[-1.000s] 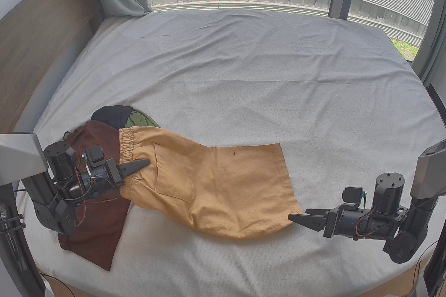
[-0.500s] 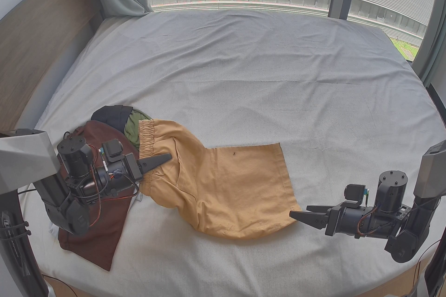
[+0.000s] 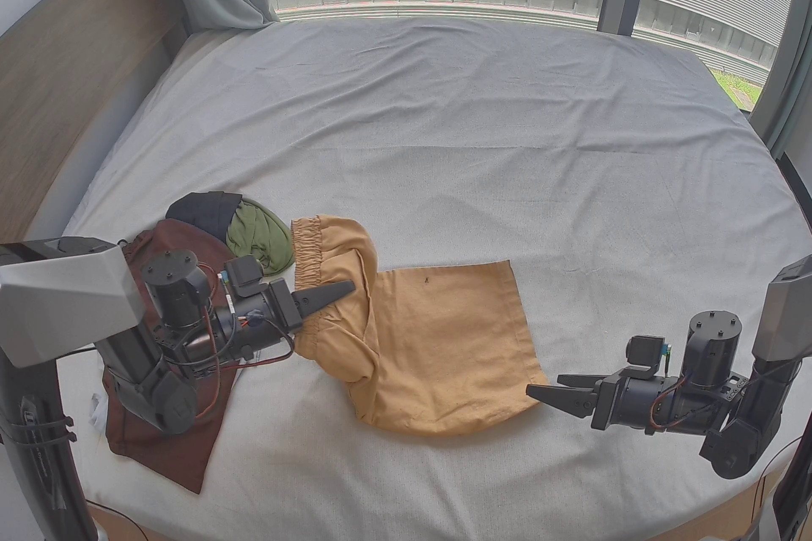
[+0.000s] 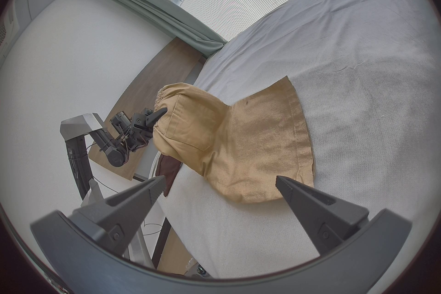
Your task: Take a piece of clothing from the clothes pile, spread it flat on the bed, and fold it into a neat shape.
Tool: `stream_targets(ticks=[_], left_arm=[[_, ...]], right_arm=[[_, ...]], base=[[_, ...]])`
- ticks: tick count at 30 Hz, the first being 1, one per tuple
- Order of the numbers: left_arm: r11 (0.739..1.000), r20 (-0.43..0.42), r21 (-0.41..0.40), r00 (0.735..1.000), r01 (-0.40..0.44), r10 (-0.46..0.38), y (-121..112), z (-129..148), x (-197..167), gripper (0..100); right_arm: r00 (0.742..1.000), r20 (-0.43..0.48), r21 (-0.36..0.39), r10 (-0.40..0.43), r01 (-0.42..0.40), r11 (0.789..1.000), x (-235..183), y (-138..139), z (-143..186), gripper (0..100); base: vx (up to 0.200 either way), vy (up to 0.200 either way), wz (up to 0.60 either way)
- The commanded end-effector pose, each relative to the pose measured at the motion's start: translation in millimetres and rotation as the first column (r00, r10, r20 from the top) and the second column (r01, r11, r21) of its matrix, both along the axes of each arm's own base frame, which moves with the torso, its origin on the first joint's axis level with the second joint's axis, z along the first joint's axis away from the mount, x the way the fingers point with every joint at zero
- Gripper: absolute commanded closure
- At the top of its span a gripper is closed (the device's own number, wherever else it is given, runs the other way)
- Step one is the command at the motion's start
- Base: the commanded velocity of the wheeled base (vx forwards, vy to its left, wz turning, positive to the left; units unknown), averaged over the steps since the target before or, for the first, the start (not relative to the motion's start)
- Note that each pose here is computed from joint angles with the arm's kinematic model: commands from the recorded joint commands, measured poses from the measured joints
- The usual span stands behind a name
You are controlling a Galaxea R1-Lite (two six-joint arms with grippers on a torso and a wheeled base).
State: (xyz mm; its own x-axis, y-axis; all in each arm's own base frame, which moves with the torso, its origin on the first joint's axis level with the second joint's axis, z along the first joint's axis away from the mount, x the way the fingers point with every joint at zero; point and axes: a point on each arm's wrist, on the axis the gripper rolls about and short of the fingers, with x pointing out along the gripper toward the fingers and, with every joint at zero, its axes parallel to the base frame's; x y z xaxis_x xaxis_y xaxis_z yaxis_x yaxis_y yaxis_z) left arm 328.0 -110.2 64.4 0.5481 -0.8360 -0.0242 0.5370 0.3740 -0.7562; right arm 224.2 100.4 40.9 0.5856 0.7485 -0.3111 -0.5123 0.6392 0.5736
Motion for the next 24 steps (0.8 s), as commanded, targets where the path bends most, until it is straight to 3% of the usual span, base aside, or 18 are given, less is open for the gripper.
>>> stream_targets(ticks=[1,13,24], left_arm=[[0.999,-0.029,-0.007,0.999,0.037,-0.037,-19.4,-12.0,4.6,100],[0.997,-0.071,-0.037,0.995,0.069,-0.072,-62.5,-37.7,18.6,100],[0.991,-0.119,-0.061,0.985,0.118,-0.125,-86.2,-53.4,19.0,100]], right_arm=[[1.000,-0.001,0.000,0.001,-0.001,1.000,0.5,0.3,-0.5,0],[1.000,0.005,0.002,-0.010,0.010,1.000,2.7,-1.3,0.1,0],[1.000,0.008,0.004,-0.016,0.016,1.000,4.3,-2.3,0.6,0]], base=[[0.000,0.000,0.00],[0.000,0.000,0.00],[0.000,0.000,0.00]])
